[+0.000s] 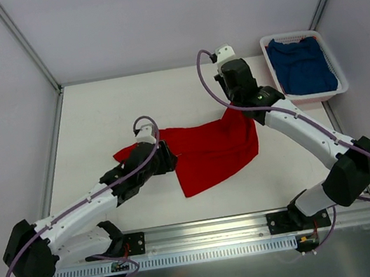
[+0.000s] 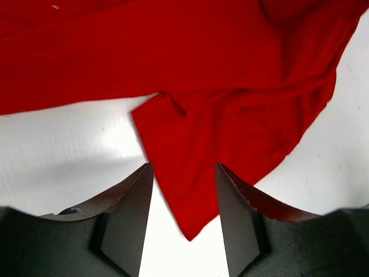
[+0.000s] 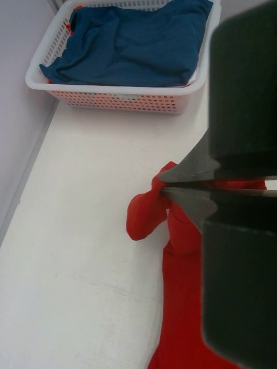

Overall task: Fold and stack the t-shirts
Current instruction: Flatten out the tshirt

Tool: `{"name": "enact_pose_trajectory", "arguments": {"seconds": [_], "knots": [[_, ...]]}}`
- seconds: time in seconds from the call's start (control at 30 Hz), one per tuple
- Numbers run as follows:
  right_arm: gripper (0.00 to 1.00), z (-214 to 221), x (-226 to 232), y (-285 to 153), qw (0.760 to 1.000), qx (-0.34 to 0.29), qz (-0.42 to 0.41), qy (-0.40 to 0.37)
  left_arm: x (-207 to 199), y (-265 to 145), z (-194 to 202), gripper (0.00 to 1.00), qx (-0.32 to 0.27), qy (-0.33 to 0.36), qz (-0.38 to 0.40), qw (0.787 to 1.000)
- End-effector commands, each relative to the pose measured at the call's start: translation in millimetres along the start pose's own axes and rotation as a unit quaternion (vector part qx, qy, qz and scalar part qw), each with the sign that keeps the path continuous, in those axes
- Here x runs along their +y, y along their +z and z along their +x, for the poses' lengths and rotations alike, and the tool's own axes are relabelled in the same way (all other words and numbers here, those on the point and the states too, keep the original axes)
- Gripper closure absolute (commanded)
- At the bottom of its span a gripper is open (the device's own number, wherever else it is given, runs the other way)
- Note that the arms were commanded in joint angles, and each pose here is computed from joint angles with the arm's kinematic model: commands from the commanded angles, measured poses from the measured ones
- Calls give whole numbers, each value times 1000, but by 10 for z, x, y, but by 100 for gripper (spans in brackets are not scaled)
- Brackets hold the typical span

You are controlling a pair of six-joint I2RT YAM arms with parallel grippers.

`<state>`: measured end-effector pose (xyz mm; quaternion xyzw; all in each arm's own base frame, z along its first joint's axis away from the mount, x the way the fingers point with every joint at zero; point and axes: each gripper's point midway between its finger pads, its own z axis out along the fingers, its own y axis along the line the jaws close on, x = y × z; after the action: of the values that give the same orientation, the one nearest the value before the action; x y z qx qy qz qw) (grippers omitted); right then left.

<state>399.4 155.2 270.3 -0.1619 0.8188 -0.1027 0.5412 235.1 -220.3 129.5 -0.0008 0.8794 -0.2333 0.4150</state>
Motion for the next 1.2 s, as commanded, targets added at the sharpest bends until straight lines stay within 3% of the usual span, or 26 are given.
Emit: {"name": "enact_pose_trajectory", "arguments": {"seconds": [0.0,0.2,1.17], "knots": [[100,-211,-76,-46,999,-24,2,28,-358,78,-122,53,-23,-18,42,999],[100,-196,-97,-36,999,-22,3,30,-414,206,64,59,-4,-32,49,998],[100,-184,-143,-94,999,-27,-3,40,-408,824,519,60,38,-22,43,998]]}}
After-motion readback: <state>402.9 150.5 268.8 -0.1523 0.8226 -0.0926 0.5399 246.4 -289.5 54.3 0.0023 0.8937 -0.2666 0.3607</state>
